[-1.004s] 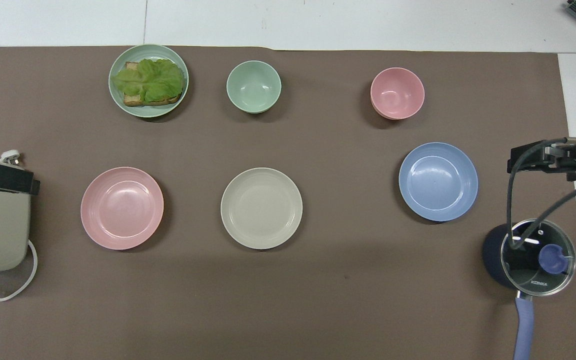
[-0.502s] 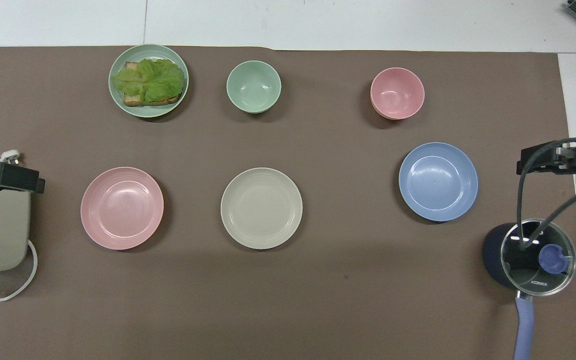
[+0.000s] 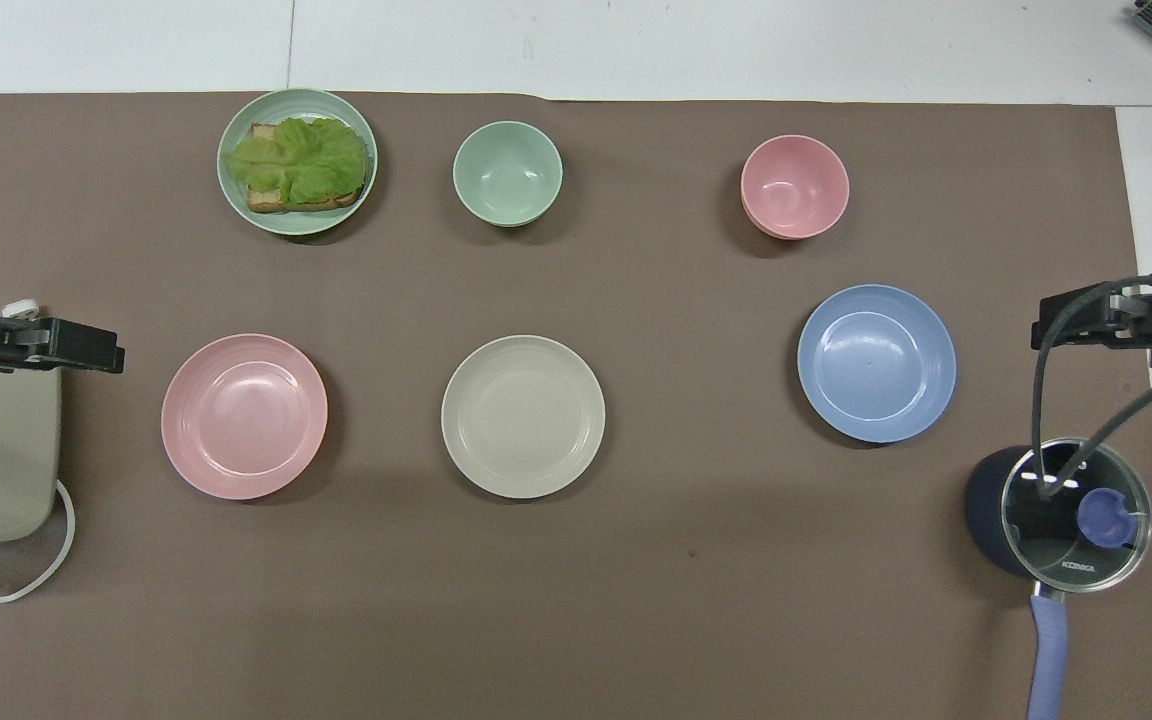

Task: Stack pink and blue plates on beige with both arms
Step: 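Move the left gripper to the pink plate rim and grasp it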

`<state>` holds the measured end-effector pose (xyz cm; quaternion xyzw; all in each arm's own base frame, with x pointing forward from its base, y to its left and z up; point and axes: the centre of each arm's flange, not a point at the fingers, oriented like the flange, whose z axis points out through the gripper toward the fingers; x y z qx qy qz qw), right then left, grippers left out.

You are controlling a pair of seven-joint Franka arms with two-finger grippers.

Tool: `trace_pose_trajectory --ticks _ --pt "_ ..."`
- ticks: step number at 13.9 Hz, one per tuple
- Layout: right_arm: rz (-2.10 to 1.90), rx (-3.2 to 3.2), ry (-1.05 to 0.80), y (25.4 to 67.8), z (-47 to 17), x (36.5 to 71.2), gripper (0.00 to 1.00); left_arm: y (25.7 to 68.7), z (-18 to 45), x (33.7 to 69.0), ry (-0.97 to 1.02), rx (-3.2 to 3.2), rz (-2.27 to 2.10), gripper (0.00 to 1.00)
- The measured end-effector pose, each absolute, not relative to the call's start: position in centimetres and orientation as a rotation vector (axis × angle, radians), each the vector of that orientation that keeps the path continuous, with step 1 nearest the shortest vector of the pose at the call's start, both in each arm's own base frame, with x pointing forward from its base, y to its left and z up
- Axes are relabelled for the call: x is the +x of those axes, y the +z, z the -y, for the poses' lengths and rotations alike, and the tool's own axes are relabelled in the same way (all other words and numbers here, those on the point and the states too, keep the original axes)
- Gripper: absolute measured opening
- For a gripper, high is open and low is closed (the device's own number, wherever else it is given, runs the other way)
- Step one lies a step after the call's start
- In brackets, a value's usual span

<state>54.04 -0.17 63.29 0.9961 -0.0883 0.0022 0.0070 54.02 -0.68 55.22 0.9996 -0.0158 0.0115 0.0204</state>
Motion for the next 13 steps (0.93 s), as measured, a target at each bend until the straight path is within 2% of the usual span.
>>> trace_pose_trajectory --ticks 7,10,13 --pt "0.275 3.115 0.007 63.3 0.2 54.0 1.00 42.9 -1.6 55.2 -0.011 3.105 -0.009 1.00" --pt "0.275 3.115 0.007 63.3 0.2 54.0 1.00 37.8 -2.4 54.6 -0.042 3.107 -0.019 1.00" --pt "0.275 3.115 0.007 63.3 0.2 54.0 1.00 35.6 -2.4 53.7 -0.060 3.107 -0.018 1.00"
